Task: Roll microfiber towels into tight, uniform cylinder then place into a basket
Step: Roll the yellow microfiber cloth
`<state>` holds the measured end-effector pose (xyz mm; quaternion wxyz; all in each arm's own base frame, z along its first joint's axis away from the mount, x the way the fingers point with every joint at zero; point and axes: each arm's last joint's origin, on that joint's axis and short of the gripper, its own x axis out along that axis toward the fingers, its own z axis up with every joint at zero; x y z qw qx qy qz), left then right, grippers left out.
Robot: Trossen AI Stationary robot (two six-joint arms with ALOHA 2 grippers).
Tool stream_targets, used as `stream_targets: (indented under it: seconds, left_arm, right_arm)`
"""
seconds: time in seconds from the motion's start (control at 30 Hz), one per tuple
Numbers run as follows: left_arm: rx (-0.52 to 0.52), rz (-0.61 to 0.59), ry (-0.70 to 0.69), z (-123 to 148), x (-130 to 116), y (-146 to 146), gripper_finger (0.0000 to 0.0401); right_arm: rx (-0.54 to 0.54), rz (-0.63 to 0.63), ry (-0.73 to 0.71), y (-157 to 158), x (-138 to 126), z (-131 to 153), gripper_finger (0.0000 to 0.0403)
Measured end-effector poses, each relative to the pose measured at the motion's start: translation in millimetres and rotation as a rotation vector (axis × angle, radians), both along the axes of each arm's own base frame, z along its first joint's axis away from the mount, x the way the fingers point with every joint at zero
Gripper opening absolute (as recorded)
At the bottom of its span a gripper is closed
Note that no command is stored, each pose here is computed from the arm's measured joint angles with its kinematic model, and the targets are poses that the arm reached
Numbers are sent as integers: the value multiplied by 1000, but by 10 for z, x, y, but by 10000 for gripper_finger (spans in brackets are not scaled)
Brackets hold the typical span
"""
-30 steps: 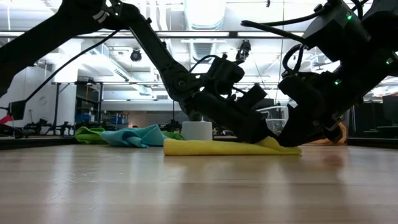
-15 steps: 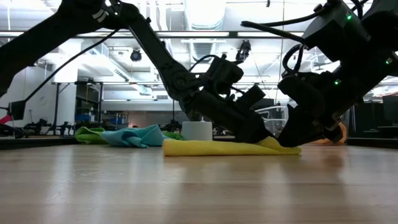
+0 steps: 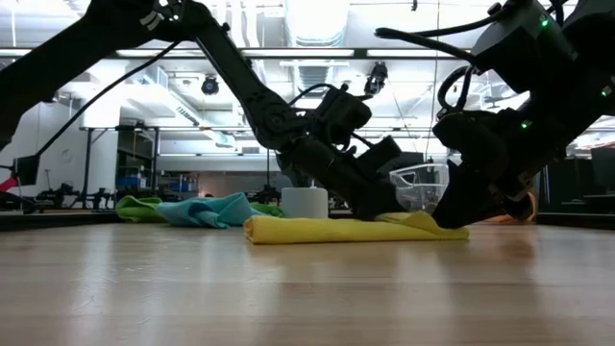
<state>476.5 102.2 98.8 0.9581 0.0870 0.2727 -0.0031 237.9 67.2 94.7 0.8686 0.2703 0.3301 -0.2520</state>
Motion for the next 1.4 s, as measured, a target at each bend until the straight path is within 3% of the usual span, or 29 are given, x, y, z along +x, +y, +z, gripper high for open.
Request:
stream_targets:
  seconds: [0.27, 0.43, 0.6, 0.7, 0.9, 1.1, 1.4]
  left_arm:
    - [74, 25, 43, 87, -56, 53, 0]
    - [186, 119, 118, 442, -207, 103, 0]
    - [196, 79, -5, 839, -409, -119, 0]
    - [184, 45, -61, 766, -611, -338, 0]
    - [89, 43, -354, 632, -968, -627, 0]
    - [24, 82, -366, 512, -1084, -651, 0]
    - [27, 86, -369, 530, -1067, -651, 0]
  right_arm:
    - [-3, -2, 1, -2, -2, -2, 9]
    - [-7, -5, 1, -5, -2, -3, 9]
    - [-11, -8, 0, -6, -2, -3, 9]
    - [-14, -11, -4, -8, 1, -1, 9]
    - [-27, 0, -4, -8, 4, 1, 9]
    - [-24, 9, -17, 0, 25, 51, 22]
    - [-71, 8, 2, 2, 59, 192, 116]
